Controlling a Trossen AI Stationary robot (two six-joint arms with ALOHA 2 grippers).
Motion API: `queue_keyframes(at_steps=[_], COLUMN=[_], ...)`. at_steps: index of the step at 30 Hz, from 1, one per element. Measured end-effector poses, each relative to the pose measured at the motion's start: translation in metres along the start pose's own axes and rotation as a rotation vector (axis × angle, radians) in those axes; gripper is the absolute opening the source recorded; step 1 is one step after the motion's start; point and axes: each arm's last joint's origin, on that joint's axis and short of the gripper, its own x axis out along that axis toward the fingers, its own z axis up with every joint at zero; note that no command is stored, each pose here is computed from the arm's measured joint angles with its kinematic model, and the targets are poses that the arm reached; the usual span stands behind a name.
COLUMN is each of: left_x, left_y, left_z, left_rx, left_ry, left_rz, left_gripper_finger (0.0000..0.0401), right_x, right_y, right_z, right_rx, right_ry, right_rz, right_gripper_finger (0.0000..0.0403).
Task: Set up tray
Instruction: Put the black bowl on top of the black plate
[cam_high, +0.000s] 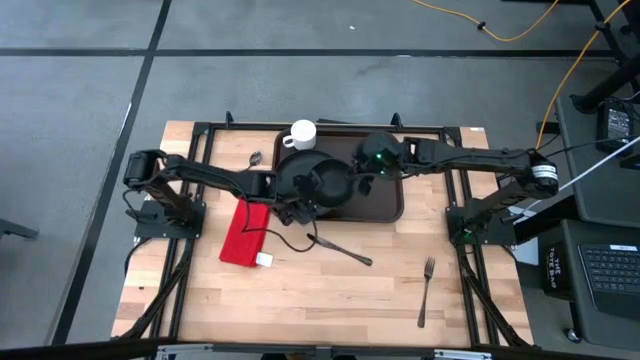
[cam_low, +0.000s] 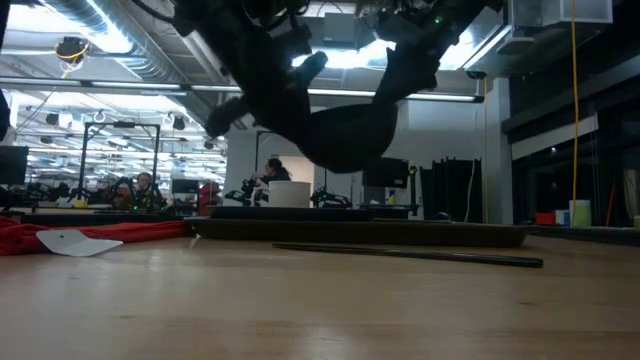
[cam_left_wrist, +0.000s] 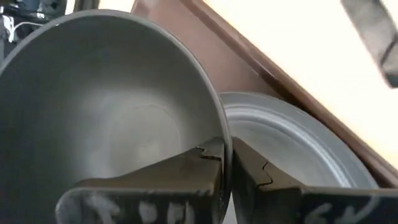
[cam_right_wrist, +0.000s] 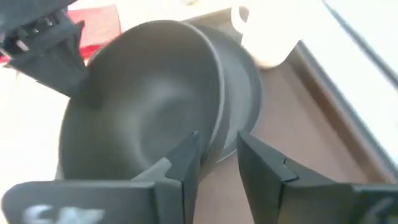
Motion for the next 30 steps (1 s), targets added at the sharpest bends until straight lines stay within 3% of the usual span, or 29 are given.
queue_keyframes(at_steps=[4, 8, 15, 22, 30], left_x=[-0.017, -0.027, -0.019, -0.007, -0.004], left_y=[0.007, 0.010, -0.001, -0.014, -0.007], left_z=[-0.011, -0.023, -0.043, -0.059, -0.082], left_rx=[-0.110, -0.189, -0.279, -0.307, -0.362], left_ry=[-0.061, -0.015, 0.045, 0.063, 0.013], left_rz=[-0.061, -0.080, -0.150, -0.159, -0.207], left_gripper_finger=[0.0002, 0.0002, 0.0002, 0.0002, 0.0002], right_x=[-0.009, -0.022, -0.019, 0.008, 0.021], right_y=[-0.003, -0.006, -0.006, -0.002, 0.000], right_z=[0.003, 0.007, -0.001, -0.023, -0.038], right_rx=[-0.041, -0.057, -0.067, -0.071, -0.027], right_ry=[-0.044, -0.100, -0.135, -0.257, -0.472], right_rz=[-0.018, -0.027, -0.034, -0.022, -0.008], right_gripper_finger=[0.0063, 0.0009, 0.0005, 0.0004, 0.0004])
